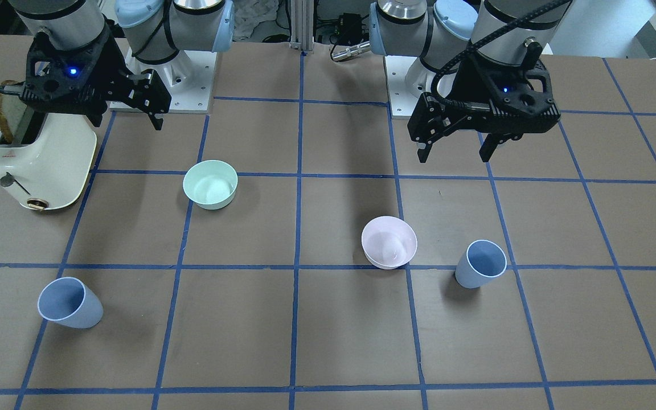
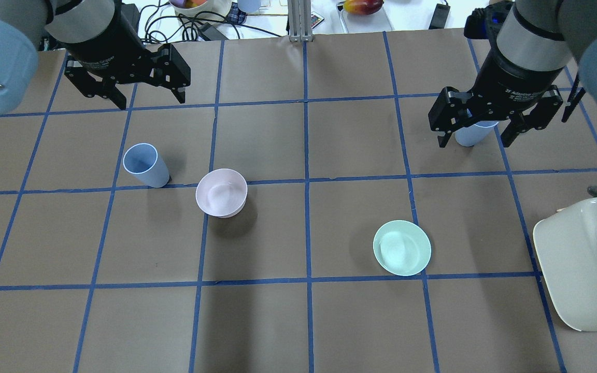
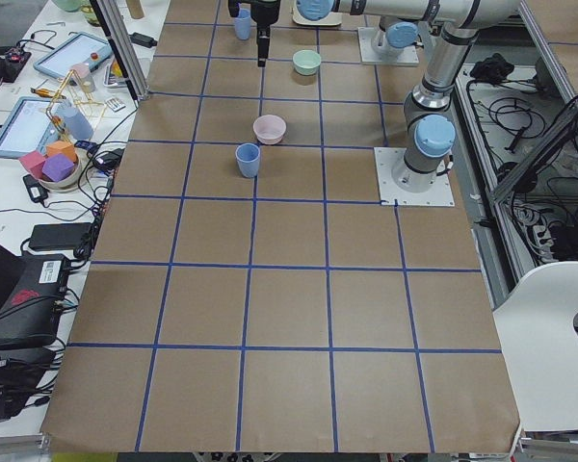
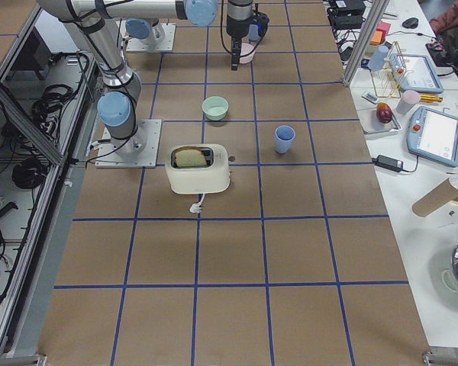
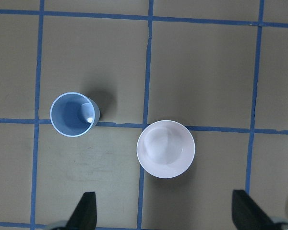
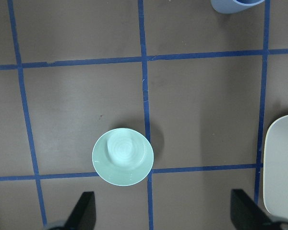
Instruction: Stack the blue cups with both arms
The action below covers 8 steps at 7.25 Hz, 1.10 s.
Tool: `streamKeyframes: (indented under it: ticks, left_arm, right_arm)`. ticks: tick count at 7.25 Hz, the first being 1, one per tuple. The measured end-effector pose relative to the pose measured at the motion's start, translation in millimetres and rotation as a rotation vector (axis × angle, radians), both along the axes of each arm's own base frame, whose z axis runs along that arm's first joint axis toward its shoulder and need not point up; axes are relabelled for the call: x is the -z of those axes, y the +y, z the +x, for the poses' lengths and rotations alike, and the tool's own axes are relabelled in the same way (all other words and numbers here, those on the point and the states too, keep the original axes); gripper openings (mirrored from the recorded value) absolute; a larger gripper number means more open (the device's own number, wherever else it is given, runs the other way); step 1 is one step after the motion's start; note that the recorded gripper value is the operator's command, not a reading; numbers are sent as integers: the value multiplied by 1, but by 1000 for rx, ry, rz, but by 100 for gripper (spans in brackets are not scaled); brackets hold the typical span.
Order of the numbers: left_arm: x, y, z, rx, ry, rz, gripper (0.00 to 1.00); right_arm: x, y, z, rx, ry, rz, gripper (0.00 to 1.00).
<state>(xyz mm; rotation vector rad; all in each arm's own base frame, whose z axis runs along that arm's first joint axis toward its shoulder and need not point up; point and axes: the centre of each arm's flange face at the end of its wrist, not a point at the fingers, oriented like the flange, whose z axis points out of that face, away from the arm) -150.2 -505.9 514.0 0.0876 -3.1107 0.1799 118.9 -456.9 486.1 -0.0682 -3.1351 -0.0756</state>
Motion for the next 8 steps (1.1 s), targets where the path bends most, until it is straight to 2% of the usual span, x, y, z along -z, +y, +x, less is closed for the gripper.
streamKeyframes:
  ticks: [6, 8]
  left_arm:
    - [1, 7, 0, 2, -1, 31, 100]
    - [9, -9, 2, -10, 2, 48, 100]
  right_arm:
    - [0, -1, 1, 1, -10, -3, 100]
    - [0, -1, 1, 1, -10, -2, 100]
